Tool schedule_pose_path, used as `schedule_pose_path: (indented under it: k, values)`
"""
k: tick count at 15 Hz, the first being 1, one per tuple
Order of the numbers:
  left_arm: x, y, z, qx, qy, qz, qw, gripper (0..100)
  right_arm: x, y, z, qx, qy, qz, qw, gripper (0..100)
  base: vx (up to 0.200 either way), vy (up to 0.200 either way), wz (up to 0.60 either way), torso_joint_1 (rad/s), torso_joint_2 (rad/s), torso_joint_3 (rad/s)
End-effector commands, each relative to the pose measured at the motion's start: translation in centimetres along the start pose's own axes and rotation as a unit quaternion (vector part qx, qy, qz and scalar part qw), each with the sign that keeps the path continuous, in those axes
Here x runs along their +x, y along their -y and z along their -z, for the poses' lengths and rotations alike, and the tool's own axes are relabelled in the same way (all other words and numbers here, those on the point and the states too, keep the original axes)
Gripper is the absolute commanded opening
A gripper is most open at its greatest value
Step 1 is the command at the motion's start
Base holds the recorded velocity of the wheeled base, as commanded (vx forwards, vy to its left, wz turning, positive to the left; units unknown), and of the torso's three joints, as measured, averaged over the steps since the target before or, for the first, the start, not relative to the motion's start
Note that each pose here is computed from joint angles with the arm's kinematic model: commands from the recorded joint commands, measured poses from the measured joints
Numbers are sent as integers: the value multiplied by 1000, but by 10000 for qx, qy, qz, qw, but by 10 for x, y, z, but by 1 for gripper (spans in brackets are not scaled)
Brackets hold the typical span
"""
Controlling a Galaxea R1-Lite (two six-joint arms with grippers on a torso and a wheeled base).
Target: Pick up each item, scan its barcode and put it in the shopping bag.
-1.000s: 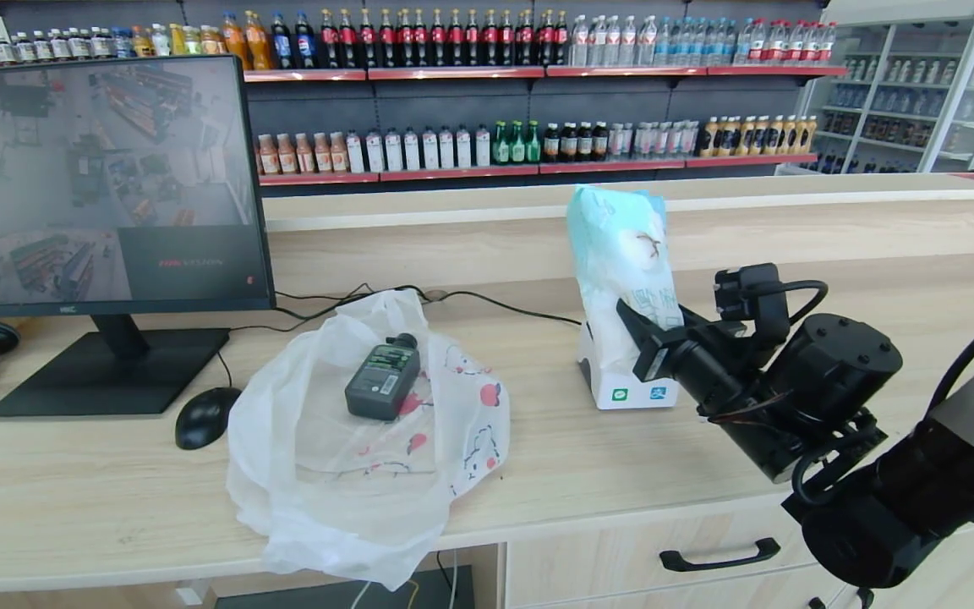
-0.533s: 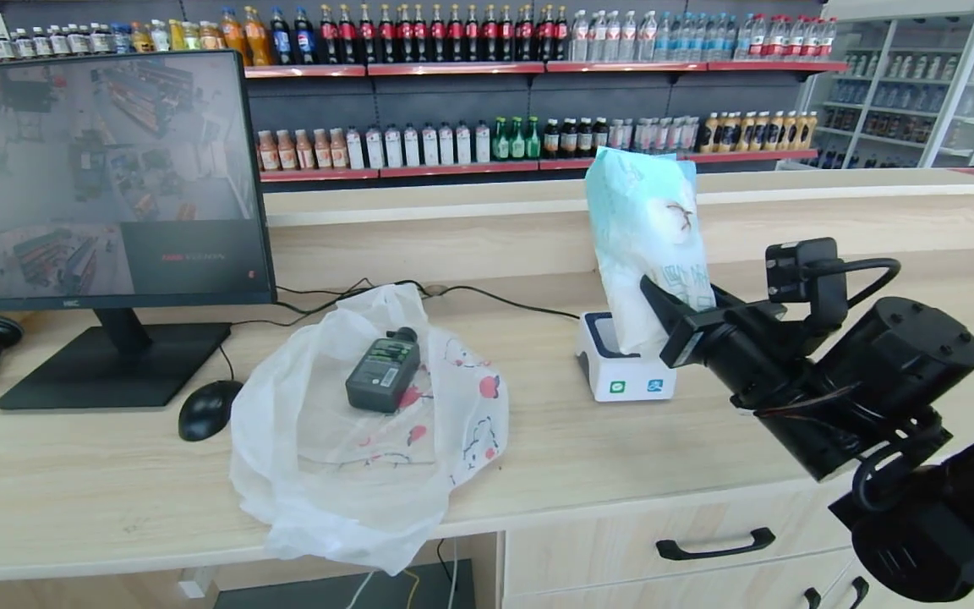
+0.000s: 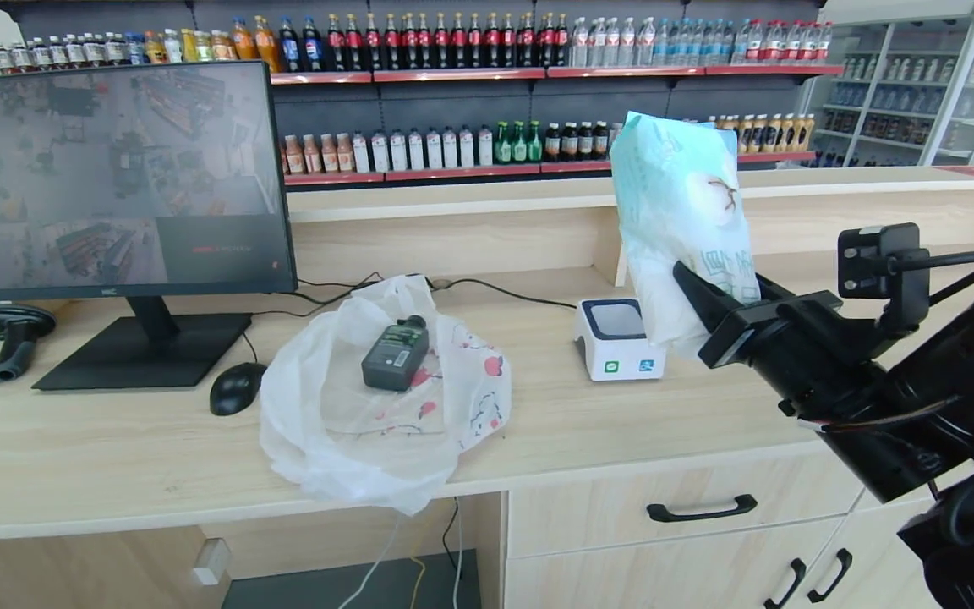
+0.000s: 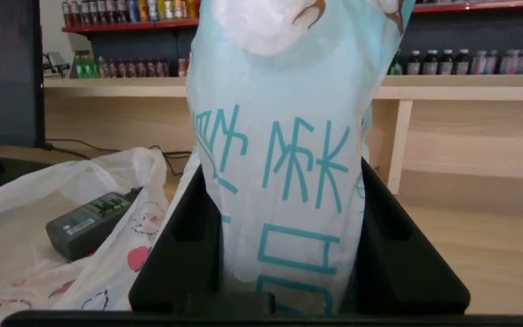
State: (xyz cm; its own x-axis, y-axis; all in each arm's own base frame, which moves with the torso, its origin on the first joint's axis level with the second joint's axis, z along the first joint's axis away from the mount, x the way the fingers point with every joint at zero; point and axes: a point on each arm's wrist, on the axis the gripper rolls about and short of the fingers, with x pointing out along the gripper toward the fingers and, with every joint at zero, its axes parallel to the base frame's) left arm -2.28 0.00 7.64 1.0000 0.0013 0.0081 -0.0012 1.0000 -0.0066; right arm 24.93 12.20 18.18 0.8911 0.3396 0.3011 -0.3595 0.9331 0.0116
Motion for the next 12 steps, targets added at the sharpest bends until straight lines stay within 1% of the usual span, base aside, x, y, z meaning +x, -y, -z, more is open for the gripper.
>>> schedule_pose_path:
  k: [1, 2, 6, 9, 12]
  values:
    - [0, 0, 0, -5, 6, -1, 10000, 100, -1, 0, -2, 1, 21, -12, 10000, 0, 0, 200, 0, 7, 2, 2]
    - [0, 0, 0, -5, 6, -1, 10000, 100, -1, 0, -4, 3, 44, -11, 10000, 0, 0, 200, 0, 17, 2, 7]
    - [0, 0, 0, 2, -2, -1, 10000, 100, -3, -1, -6, 16, 74, -18, 10000, 0, 0, 0, 0, 0, 0, 0]
    - [0, 0, 0, 2, -2, -1, 10000, 100, -8, -4, -2, 20, -49, -93, 9999, 0, 0, 0, 0, 0, 0, 0]
    - [0, 0, 0, 2, 6, 6, 10000, 100, -9, -11, -1, 53, -58, -196, 9998, 0, 0, 0, 600, 1, 6, 2]
